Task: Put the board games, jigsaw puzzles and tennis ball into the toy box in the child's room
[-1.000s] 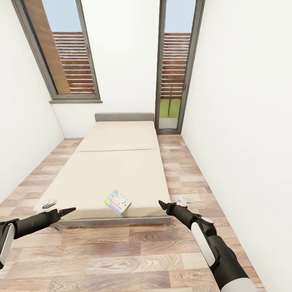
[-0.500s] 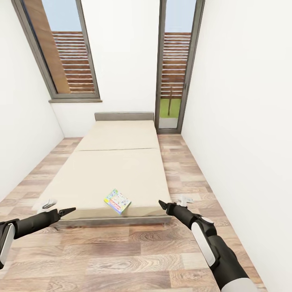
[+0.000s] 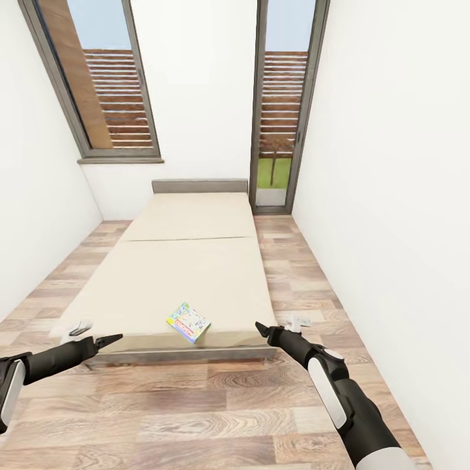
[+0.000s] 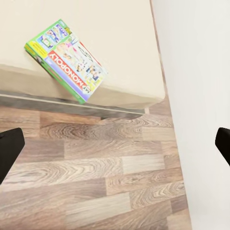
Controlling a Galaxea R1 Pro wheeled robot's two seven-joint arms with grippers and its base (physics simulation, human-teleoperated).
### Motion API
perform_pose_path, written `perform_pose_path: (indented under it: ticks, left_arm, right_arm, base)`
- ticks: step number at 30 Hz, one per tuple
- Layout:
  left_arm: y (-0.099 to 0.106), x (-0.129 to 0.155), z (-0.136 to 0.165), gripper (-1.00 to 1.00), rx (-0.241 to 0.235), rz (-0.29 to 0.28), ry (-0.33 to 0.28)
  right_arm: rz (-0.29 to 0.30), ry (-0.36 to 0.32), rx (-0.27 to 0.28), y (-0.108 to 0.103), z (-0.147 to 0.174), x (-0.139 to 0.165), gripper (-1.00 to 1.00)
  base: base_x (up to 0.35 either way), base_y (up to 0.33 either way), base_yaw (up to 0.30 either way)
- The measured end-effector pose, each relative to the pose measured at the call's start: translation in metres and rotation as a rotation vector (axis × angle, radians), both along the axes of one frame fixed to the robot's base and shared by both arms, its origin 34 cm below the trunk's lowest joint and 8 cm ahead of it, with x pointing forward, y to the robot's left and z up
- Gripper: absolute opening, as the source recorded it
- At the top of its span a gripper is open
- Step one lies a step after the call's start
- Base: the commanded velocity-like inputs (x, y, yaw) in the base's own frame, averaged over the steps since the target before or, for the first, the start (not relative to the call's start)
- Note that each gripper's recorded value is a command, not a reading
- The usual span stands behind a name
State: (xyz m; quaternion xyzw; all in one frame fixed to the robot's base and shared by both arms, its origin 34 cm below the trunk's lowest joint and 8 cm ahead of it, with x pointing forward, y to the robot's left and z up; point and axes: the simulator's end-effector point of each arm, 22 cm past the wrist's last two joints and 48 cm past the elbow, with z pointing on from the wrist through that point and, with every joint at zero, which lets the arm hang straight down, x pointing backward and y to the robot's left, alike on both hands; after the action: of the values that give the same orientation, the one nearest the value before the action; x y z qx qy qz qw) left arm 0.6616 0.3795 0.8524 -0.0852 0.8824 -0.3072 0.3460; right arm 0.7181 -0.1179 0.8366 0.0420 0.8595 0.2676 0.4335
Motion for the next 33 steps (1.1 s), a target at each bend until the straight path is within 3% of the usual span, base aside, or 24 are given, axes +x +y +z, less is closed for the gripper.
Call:
perform_pose_path:
  ticks: [7,15,21,33]
  left_arm:
    - [-0.003,-0.001,-0.019,1.00,-0.006,0.013,0.021]
    - [-0.003,-0.010,-0.048,1.00,-0.027,0.037,0.088]
    - [-0.013,-0.012,-0.055,1.00,-0.046,0.037,0.104]
    - [-0.014,-0.011,-0.057,1.00,-0.055,0.049,0.103]
  right_arm:
    - [0.006,-0.004,0.002,0.001,-0.008,0.001,1.00]
    - [0.018,-0.029,0.010,0.004,-0.002,0.004,1.00]
    - [0.026,-0.053,0.018,0.005,0.009,0.006,1.00]
    - [0.028,-0.057,0.020,0.006,0.010,0.007,1.00]
  base:
    - [0.000,0.000,0.000]
    - [0.000,0.000,0.000]
    - [0.000,0.000,0.000]
    - [0.000,0.000,0.000]
